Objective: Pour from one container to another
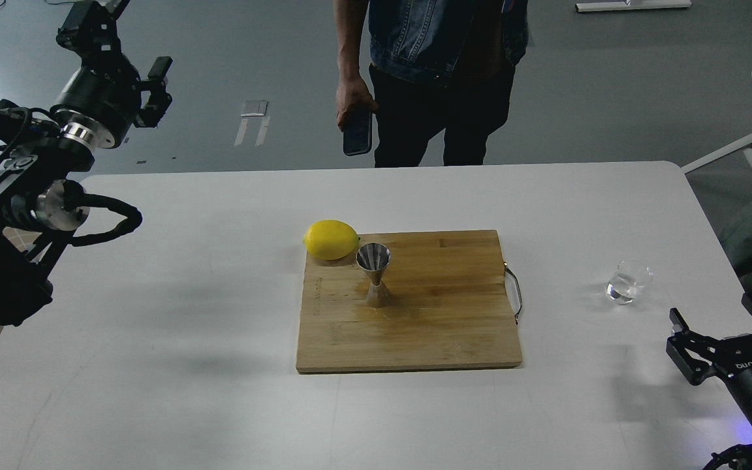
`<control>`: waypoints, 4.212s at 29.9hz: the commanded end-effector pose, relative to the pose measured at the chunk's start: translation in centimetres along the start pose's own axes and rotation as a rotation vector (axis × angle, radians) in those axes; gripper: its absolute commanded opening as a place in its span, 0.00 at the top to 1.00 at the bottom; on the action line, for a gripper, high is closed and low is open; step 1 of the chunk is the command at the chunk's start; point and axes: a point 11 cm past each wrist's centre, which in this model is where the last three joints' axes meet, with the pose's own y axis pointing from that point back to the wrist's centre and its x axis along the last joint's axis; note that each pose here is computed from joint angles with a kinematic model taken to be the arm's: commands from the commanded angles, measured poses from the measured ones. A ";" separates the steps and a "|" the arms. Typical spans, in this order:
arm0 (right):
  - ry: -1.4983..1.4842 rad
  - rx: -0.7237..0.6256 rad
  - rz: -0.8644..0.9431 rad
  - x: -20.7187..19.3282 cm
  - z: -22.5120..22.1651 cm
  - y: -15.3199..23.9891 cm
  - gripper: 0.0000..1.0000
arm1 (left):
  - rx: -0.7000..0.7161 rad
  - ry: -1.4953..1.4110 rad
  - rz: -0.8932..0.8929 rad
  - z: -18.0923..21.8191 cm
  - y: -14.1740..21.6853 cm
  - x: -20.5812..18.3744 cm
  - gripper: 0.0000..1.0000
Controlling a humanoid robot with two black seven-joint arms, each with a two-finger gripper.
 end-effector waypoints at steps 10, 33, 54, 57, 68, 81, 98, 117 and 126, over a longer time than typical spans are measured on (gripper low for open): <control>-0.053 -0.051 0.009 -0.4 1.9 -2.9 0.00 | -0.004 -0.001 0.000 0.2 0.0 0.0 0.02; -0.066 -0.085 0.041 0.9 5.1 -5.6 0.00 | -0.018 -0.006 -0.006 1.0 -0.4 -0.2 0.02; -0.092 -0.073 0.044 0.9 5.5 -8.0 0.00 | -0.022 -0.008 -0.002 1.2 -0.3 0.1 0.02; -0.093 -0.072 0.037 0.6 5.5 -8.5 0.00 | -0.022 -0.008 -0.002 1.2 -0.3 0.1 0.02; -0.074 -0.081 0.045 0.8 6.1 -8.6 0.10 | -0.021 -0.008 0.000 1.2 -0.3 0.2 0.02; -0.047 -0.094 0.063 1.0 6.6 -8.6 0.37 | -0.022 -0.010 0.000 1.2 -0.3 0.2 0.02; -0.037 -0.077 0.062 1.2 6.4 -8.3 0.40 | -0.025 -0.012 -0.003 1.4 -0.5 0.1 0.02; -0.021 -0.092 0.075 2.0 6.7 -7.7 0.57 | -0.031 -0.017 -0.005 1.8 -0.6 0.1 0.02; -0.024 -0.095 0.045 1.6 6.8 -7.7 0.57 | -0.033 -0.020 -0.005 1.9 -0.6 0.1 0.02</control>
